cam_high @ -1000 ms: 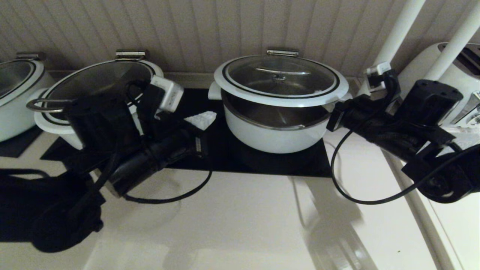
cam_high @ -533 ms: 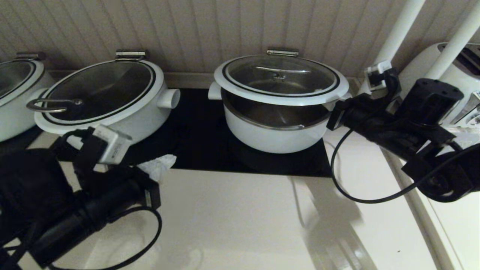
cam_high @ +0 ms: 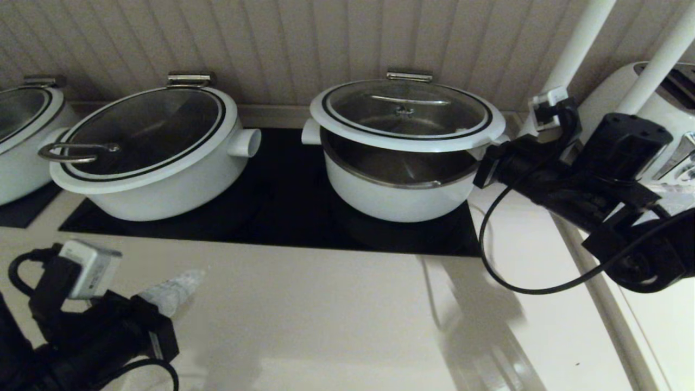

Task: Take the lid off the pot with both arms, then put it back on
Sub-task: Open the pot lid completely

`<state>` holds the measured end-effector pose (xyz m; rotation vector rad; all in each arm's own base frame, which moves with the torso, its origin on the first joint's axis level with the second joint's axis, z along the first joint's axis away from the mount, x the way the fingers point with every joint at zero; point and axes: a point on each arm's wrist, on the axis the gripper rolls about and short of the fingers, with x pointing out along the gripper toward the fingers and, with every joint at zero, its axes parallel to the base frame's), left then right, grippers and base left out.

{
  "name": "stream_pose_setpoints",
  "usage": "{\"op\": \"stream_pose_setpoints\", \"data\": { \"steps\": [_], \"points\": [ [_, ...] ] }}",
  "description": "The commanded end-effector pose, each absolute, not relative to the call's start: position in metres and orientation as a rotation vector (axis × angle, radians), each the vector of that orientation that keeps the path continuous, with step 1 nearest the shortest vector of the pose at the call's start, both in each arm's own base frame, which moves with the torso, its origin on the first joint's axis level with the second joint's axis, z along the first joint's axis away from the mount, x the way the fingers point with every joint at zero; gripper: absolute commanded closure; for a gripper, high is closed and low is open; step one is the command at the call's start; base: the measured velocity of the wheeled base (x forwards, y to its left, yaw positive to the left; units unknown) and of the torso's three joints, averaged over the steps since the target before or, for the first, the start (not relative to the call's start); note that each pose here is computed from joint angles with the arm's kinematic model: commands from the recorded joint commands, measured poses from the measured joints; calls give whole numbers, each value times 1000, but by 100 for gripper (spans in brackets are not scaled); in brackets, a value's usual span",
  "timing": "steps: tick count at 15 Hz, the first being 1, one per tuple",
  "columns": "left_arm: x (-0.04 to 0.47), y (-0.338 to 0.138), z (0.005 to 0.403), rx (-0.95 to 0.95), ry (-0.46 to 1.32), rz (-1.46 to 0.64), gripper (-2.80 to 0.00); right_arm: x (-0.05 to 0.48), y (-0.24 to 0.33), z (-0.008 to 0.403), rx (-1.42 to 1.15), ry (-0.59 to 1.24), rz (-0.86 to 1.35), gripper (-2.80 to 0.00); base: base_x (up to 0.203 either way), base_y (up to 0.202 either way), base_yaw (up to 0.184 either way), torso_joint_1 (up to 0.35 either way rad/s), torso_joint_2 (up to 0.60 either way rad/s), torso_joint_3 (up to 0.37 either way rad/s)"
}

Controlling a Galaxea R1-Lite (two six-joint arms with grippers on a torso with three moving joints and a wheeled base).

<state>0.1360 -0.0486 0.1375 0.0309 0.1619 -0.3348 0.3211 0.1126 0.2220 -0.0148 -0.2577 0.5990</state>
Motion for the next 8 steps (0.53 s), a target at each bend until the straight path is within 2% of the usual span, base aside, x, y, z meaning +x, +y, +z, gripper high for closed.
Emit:
{"op": "stream_pose_setpoints", "data": {
  "steps": [1,8],
  "points": [
    [118,-40,130,29,159,-319,0,321,112,224,-15,-268,600,0,0,0,0,0,0,0],
    [104,-29,127,2,184,-206,0,319,112,225,-15,-274,600,0,0,0,0,0,0,0]
  ]
}}
